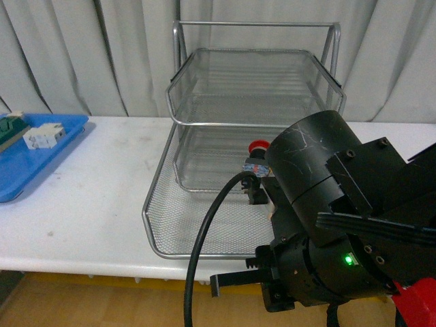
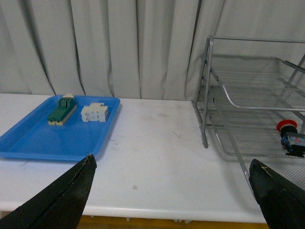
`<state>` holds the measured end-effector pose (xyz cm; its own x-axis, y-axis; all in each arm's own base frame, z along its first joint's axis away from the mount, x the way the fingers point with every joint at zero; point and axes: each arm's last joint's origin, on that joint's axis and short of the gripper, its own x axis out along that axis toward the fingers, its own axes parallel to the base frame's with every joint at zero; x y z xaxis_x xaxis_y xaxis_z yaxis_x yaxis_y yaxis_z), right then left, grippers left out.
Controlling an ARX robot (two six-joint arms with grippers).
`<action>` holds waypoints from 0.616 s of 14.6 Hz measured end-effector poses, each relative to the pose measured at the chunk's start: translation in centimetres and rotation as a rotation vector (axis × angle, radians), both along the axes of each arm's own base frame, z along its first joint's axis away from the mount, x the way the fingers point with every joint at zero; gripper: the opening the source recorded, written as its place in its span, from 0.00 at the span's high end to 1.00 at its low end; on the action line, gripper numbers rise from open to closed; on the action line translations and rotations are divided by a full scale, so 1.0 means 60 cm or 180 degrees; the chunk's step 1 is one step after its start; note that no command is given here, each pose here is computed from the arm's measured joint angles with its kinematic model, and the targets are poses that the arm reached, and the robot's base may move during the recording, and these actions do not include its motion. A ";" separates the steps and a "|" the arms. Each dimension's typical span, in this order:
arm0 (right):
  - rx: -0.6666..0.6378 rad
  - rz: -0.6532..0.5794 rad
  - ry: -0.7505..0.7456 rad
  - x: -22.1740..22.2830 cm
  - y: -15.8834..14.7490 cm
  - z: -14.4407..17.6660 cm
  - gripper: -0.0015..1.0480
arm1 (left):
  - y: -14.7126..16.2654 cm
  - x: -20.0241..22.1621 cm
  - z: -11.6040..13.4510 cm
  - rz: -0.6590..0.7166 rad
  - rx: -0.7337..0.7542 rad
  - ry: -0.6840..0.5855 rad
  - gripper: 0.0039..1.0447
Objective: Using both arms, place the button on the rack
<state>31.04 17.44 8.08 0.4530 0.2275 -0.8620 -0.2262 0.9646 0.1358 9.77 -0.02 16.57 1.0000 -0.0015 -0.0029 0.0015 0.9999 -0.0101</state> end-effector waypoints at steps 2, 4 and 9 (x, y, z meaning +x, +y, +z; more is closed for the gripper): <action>0.0067 0.0068 0.0010 0.009 0.006 0.000 0.98 | 0.000 0.000 0.000 0.0000 0.0000 0.0000 0.06; 0.0073 0.0129 0.0010 0.016 0.009 0.000 0.98 | 0.000 0.000 0.000 0.0000 0.0000 0.0001 0.06; 0.0080 0.0032 -0.0921 0.098 -0.011 0.082 0.98 | 0.000 0.000 0.000 -0.0001 0.0000 0.0000 0.06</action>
